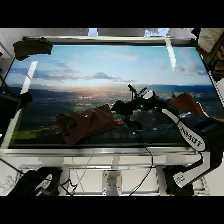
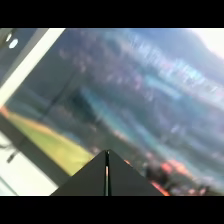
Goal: Fold the shirts.
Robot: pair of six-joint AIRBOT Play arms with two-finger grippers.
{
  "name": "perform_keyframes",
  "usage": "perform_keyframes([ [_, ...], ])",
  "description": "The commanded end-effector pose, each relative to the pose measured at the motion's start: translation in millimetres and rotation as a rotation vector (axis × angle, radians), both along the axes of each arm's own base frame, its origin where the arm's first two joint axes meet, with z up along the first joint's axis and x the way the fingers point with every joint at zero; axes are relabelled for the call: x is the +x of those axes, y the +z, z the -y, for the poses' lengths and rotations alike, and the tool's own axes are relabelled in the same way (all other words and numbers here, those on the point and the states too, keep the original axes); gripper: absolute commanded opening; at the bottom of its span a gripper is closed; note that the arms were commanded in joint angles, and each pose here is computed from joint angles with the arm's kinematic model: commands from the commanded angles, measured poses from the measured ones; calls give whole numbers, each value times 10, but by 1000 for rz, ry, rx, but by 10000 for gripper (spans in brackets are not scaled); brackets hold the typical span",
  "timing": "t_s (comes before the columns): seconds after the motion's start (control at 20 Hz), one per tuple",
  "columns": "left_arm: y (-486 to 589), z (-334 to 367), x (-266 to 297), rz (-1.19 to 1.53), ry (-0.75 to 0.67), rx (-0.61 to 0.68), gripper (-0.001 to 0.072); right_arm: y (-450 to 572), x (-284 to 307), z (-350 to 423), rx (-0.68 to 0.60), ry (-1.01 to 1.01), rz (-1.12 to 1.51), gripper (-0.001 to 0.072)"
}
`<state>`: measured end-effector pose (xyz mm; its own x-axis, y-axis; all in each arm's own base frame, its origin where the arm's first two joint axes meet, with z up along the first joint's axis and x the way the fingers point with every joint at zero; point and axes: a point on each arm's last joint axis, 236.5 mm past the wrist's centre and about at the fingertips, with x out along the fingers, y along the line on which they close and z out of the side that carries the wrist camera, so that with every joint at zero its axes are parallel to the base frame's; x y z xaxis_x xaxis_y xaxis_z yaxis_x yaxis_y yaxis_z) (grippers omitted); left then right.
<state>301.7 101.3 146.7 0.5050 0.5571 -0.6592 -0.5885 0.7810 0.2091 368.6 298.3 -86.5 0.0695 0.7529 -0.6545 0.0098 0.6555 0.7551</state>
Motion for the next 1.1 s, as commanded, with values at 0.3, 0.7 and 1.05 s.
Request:
perform_keyframes([
  [0.3,730,-74,-445,249,-36,-12,10,57,-64,-461,175,-32,-61,510],
  [0.7,714,-73,-543,242,-25,-33,10,425,-96,-726,365,1,-25,28],
  [1.05,590,-124,-696,156,5,-26,11,1258,671,453,296,-131,314,25],
])
